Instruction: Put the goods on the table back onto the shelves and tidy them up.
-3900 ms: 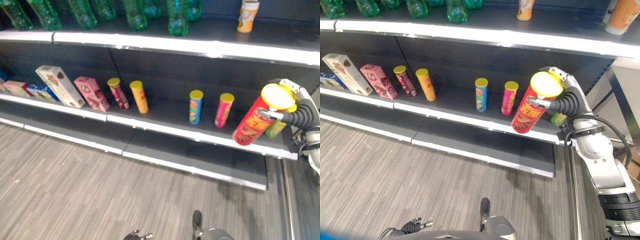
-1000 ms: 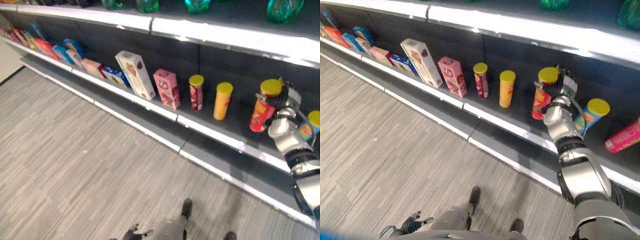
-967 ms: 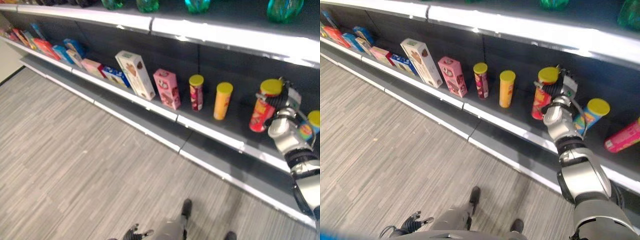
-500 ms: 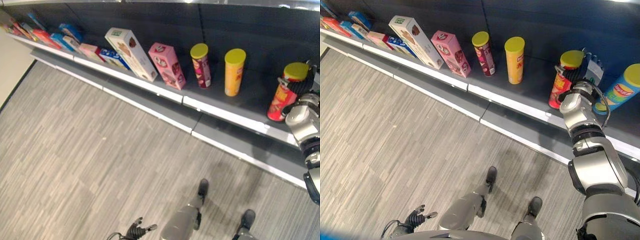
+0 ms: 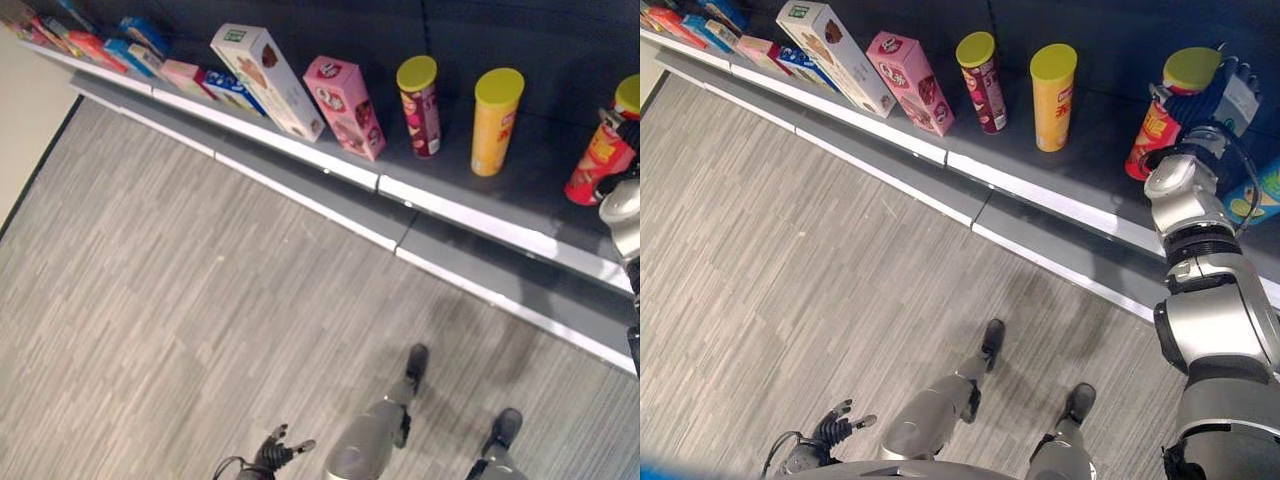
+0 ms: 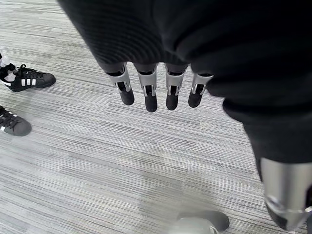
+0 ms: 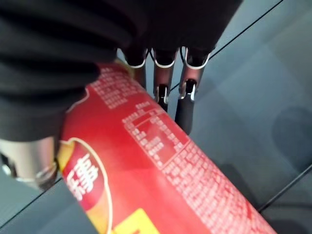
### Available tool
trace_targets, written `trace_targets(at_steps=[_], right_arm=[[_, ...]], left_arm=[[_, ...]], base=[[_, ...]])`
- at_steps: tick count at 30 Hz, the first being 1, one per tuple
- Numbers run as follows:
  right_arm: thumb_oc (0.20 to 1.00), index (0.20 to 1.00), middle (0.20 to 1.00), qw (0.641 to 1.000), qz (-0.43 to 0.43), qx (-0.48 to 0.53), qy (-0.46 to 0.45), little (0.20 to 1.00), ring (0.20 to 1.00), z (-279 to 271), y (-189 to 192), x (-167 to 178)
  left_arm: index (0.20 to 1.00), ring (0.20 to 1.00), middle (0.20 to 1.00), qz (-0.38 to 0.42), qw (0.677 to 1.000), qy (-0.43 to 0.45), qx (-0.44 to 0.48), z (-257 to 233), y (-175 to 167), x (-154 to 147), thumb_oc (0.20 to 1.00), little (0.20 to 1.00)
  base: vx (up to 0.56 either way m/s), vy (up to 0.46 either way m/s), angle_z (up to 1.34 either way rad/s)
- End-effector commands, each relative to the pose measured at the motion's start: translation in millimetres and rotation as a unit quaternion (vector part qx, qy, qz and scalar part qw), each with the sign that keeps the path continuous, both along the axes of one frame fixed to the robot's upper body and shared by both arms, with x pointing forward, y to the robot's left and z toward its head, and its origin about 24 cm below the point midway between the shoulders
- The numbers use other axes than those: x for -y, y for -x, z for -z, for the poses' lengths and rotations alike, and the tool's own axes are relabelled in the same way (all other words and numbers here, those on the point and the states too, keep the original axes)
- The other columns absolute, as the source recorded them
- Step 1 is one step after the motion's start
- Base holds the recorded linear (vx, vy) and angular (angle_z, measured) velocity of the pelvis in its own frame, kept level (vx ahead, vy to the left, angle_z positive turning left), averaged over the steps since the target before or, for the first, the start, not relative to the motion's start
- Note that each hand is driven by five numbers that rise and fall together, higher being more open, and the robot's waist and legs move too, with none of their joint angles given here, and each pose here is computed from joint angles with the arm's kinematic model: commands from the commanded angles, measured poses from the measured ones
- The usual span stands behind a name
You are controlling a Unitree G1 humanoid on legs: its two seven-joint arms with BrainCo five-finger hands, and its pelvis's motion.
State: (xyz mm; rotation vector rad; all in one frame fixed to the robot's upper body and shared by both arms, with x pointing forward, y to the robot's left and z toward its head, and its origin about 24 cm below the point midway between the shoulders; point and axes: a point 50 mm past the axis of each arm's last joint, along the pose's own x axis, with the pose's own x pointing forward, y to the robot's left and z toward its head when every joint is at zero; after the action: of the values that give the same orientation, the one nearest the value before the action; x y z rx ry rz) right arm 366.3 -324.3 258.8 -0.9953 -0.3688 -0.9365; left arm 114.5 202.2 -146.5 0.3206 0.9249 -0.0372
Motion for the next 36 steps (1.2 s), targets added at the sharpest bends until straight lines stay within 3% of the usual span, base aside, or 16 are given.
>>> trace_targets(at_steps=[1, 23, 24, 25, 26, 36], right_arm=[[0.200, 0.200, 0.200, 0.994, 0.007, 0.092, 0.053, 0.200, 0.200, -57.7, 13.9, 2.7], [0.200, 0.200, 0.200, 0.996, 0.009, 0.071, 0.054, 0.200, 0.200, -35.4, 5.8, -5.6], [0.467, 0.467, 0.467, 0.996, 0.010, 0.071, 0.059, 0.467, 0.467, -35.0, 5.6, -6.8], [0.856, 0.856, 0.856, 0.995, 0.011, 0.073, 0.062, 0.856, 0.856, -34.5, 5.5, -8.2], [1.000, 1.000, 1.000, 0.995, 0.010, 0.075, 0.064, 1.000, 1.000, -34.5, 5.3, -9.6], [1.000, 1.000, 1.000, 0.994, 0.009, 0.069, 0.079, 1.000, 1.000, -17.9, 1.4, -24.2]], left_arm=[[1.000, 1.000, 1.000, 0.032, 0.999, -0.018, 0.031, -8.5, -25.0, -1.8, 1.000, 1.000], [1.000, 1.000, 1.000, 0.034, 0.998, -0.020, 0.044, -10.5, -31.9, 2.8, 1.000, 1.000], [1.000, 1.000, 1.000, 0.033, 0.998, -0.020, 0.045, -10.6, -32.4, 3.0, 1.000, 1.000], [1.000, 1.000, 1.000, 0.033, 0.998, -0.020, 0.043, -10.2, -32.2, 3.3, 1.000, 1.000], [1.000, 1.000, 1.000, 0.033, 0.998, -0.021, 0.043, -10.1, -32.3, 3.4, 1.000, 1.000], [1.000, 1.000, 1.000, 0.044, 0.998, -0.030, 0.042, -9.8, -37.0, 7.3, 1.000, 1.000]], base=[[0.00, 0.000, 0.00], [0.00, 0.000, 0.00], [0.00, 0.000, 0.00], [0.00, 0.000, 0.00], [0.00, 0.000, 0.00], [-0.01, 0.001, 0.00]])
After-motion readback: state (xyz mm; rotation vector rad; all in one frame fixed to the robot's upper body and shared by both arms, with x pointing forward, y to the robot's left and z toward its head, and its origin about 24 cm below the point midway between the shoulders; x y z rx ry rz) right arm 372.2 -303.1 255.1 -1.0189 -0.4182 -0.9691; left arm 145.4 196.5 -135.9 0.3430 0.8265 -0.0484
